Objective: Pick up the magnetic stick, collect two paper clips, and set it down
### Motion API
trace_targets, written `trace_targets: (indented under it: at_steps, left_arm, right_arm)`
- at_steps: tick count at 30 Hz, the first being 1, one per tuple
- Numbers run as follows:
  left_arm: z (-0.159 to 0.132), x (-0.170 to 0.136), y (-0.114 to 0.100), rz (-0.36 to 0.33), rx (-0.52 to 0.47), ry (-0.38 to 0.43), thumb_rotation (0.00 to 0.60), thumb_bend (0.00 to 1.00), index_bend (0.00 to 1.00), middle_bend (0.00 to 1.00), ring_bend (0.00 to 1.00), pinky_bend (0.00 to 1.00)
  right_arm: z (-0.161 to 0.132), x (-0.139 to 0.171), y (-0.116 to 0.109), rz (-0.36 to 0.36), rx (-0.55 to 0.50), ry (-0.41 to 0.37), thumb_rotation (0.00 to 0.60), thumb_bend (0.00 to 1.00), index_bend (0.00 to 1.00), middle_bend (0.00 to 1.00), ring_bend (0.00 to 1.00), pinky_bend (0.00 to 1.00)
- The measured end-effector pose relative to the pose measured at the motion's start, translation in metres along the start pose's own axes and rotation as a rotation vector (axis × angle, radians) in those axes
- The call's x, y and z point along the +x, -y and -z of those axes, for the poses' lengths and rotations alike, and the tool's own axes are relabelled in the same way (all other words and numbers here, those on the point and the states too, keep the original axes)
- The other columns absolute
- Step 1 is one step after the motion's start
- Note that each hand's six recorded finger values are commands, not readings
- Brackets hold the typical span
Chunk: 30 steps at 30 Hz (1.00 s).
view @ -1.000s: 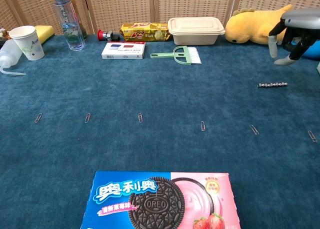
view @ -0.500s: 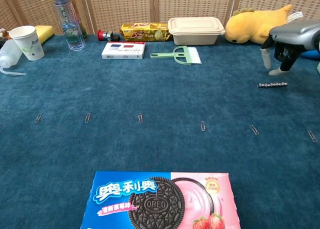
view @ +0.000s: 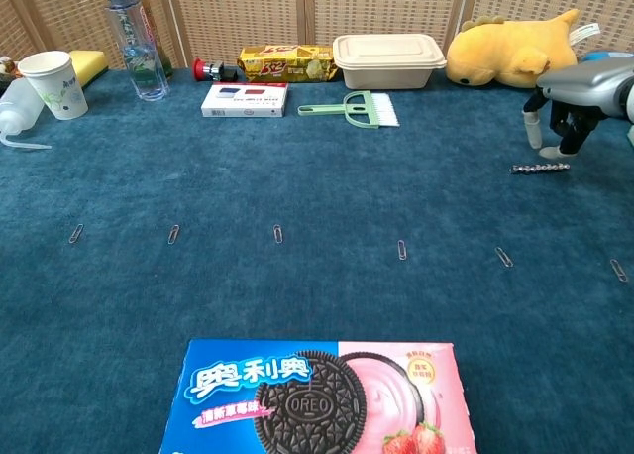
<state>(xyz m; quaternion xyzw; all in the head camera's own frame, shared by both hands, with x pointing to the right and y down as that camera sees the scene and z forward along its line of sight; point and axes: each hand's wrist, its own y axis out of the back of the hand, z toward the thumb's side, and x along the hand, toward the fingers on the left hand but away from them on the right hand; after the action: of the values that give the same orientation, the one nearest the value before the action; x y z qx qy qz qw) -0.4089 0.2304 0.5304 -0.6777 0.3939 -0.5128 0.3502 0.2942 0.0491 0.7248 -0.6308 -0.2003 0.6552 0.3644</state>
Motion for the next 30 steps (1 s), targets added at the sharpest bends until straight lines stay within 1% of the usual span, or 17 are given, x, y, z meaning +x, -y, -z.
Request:
trace_targets:
  at_steps: [15,30]
  left_arm:
    - [-0.002,0.002,-0.001,-0.002,0.001,0.003,0.44,0.2,0.22,0.33,0.31,0.24]
    - [-0.001,0.001,0.0,0.0,0.003,0.001,0.442,0.2,0.22,0.33,0.31,0.24]
  right_arm:
    - [0.013,-0.005,0.013,-0.018,0.026,0.036,0.6,0.4,0.5,0.89,0.96,1.0]
    - [0.016,-0.01,0.023,-0.026,0.057,0.05,0.6,0.4,0.5,0.89,0.96,1.0]
